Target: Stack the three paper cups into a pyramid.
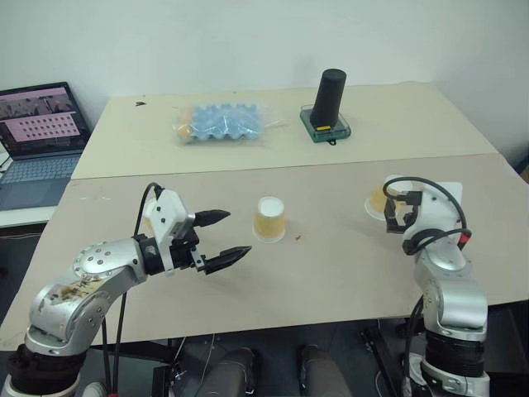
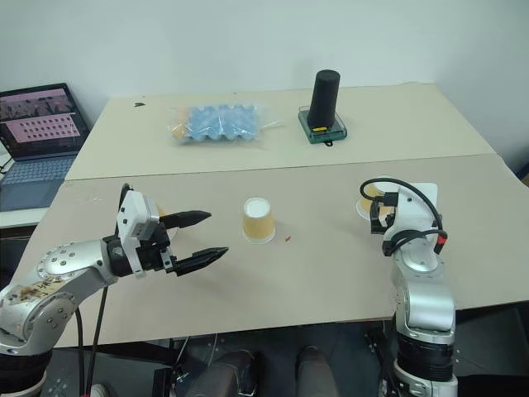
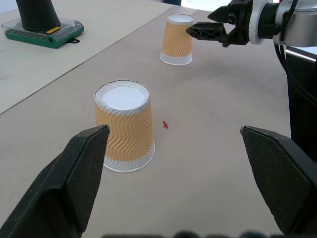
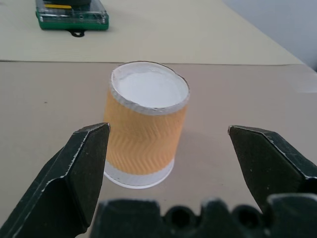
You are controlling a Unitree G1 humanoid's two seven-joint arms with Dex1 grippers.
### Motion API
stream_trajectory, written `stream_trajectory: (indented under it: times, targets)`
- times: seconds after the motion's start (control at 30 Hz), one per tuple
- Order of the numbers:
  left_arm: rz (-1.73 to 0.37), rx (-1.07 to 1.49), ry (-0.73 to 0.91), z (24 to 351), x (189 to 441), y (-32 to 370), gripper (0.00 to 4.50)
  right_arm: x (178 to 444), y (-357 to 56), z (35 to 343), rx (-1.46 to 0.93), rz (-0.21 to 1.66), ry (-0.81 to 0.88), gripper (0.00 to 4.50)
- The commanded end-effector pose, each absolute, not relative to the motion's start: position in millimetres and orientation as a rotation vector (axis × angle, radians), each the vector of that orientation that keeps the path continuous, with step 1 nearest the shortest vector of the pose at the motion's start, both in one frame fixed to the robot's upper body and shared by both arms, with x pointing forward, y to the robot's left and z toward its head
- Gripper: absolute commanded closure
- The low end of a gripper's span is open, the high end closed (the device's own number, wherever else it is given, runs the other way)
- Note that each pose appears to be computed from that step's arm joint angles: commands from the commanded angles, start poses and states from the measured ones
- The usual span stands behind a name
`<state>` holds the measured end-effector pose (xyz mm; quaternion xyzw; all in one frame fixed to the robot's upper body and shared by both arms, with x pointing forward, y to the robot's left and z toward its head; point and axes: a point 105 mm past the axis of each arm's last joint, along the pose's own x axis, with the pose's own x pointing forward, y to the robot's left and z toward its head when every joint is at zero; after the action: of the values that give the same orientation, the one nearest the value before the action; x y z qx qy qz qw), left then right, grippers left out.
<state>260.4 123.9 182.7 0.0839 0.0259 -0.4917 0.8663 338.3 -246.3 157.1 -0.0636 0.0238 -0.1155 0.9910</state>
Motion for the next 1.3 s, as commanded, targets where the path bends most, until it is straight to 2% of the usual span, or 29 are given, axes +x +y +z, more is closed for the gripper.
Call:
stream_trajectory:
  times: [0.03, 0.53, 1.0, 1.3]
  targets:
    - [-1.023, 0.195, 0.028, 189, 260, 124, 0.00, 341, -255, 175, -0.095, -0.260, -0.034, 0.05]
    - [-0.998, 0.193, 0.023, 190, 258, 124, 0.00, 371, -254, 161, -0.082, -0.235, -0.027, 0.05]
    - [-0.985, 0.197, 0.025, 188, 257, 125, 0.00, 398, -249, 181, -0.066, -0.202, -0.086, 0.05]
    - [-0.983, 0.202, 0.021, 188, 257, 126, 0.00, 405, -253, 178, 0.007, -0.206, -0.095, 0.05]
